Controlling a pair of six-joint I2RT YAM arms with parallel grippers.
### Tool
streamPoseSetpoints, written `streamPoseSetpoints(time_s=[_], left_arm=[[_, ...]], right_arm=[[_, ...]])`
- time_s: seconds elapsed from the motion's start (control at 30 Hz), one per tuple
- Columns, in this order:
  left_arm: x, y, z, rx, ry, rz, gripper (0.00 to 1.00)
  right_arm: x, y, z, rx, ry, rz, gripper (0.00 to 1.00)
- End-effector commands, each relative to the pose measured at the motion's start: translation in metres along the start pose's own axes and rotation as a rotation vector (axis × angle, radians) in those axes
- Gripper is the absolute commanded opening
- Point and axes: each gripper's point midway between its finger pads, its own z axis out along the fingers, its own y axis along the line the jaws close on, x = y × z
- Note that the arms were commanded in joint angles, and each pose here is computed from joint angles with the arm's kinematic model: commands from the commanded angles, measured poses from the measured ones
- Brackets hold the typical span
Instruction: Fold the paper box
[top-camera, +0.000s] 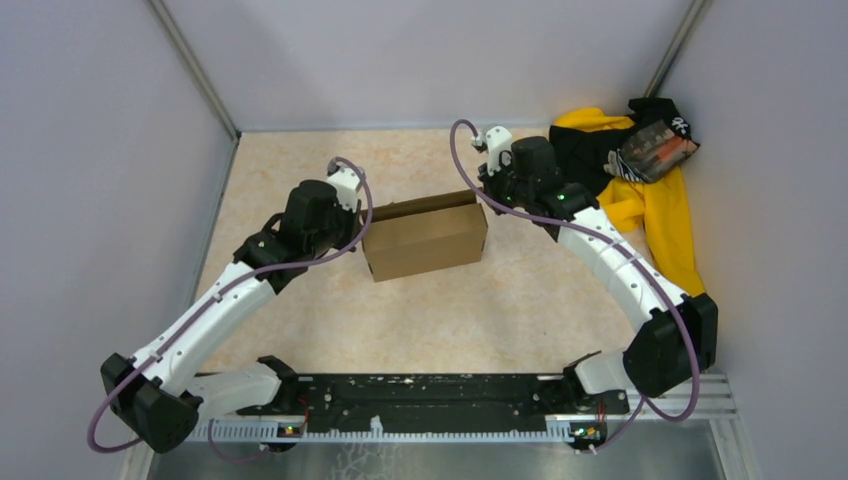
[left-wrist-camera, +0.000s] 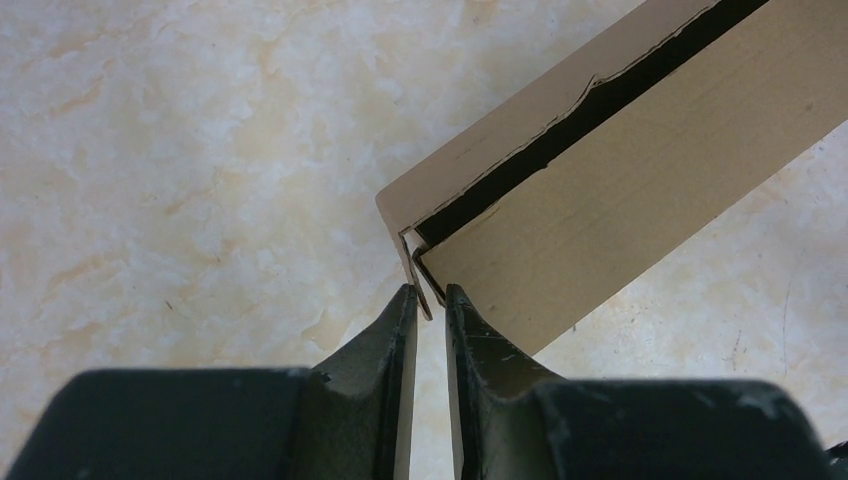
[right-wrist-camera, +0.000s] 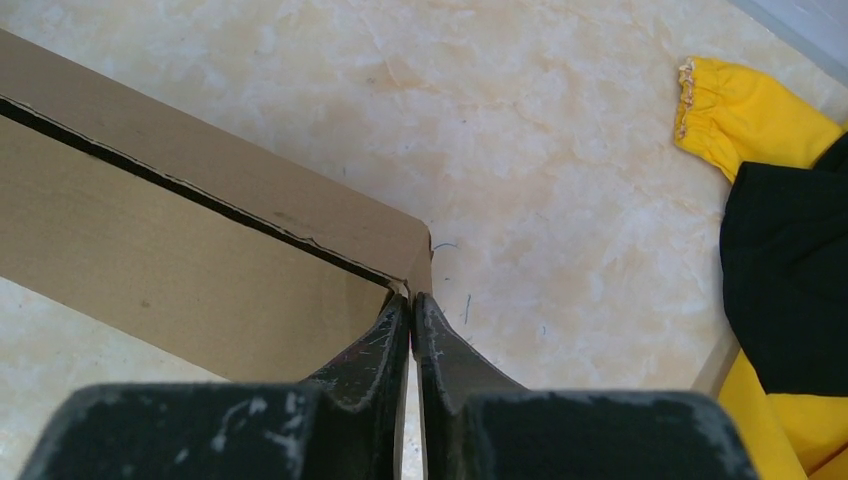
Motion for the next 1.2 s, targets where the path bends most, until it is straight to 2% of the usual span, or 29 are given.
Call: streamPoseSetpoints(time_s=[0.0, 0.77, 1.17], left_arm=[[-0.015, -0.007, -0.002, 0.039, -0.02, -0.024, 0.22], [-0.017, -0.02, 0.0, 0.093, 0.014, -0.065, 0.22], [-0.015, -0.025, 0.006, 0.113, 0.023, -0.076, 0.21]], right_arm=[[-0.037, -0.006, -0.017, 0.02, -0.095, -0.004, 0.04], [-0.031, 0.005, -0.024, -0.031, 0.038, 0.084, 0.0], [-0.022, 0.007, -0.018, -0.032, 0.058, 0.093, 0.0]])
